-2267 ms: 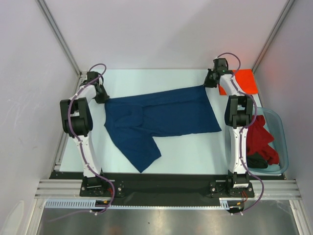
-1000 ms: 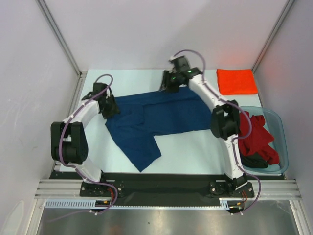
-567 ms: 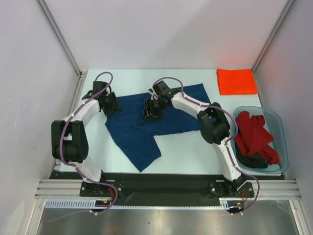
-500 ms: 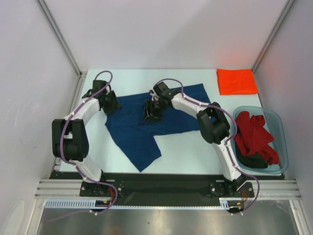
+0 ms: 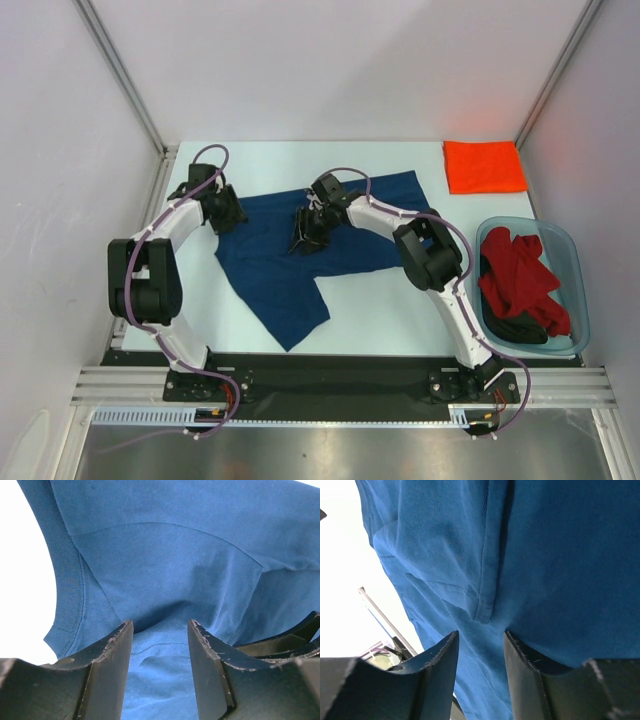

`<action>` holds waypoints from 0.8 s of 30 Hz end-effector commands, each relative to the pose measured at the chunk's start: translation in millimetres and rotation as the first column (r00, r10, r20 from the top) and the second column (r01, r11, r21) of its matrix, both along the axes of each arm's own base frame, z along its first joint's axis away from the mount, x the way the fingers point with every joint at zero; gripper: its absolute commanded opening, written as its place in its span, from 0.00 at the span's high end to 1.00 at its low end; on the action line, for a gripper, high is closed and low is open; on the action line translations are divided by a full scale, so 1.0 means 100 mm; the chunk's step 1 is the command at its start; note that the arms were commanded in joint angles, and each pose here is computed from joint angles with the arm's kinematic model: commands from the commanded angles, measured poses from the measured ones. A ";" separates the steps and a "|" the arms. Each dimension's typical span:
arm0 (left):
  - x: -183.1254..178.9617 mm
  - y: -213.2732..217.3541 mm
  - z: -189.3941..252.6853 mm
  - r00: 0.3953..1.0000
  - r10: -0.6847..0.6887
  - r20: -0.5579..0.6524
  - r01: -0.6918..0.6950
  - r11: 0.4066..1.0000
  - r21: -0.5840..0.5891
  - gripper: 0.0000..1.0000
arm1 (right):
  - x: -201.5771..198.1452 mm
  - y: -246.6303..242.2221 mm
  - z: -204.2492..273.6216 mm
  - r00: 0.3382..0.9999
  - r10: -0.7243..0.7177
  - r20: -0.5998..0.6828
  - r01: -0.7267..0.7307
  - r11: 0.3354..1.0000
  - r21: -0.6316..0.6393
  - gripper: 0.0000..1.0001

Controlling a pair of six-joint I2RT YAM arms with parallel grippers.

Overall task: Fold and stack the t-shirts
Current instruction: Fold the tshirt

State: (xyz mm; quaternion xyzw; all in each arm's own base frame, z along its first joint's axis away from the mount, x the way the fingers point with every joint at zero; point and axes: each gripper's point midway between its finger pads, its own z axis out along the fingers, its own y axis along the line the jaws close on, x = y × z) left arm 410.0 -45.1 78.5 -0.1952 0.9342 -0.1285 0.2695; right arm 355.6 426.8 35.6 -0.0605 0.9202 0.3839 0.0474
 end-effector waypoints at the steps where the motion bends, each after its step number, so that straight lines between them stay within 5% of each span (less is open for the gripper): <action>1: 0.03 0.00 0.14 0.999 -0.014 0.052 0.014 1.000 -0.006 0.46 | 0.14 0.12 0.01 0.999 -0.024 0.028 0.023 0.999 0.029 0.54; 11: 0.00 0.15 0.12 0.999 0.014 0.049 -0.013 1.000 -0.008 0.46 | 0.25 0.15 -0.09 0.999 -0.047 0.020 0.047 0.999 0.001 0.61; 19: 0.01 0.17 0.06 0.999 0.009 0.046 -0.008 1.000 -0.003 0.46 | 0.21 0.13 0.00 0.999 -0.032 0.023 0.032 0.999 -0.011 0.90; 24: 0.07 0.11 -0.03 0.999 -0.009 0.034 0.010 0.999 -0.032 0.46 | 0.19 0.10 0.27 0.999 -0.016 0.029 0.015 1.000 0.014 0.96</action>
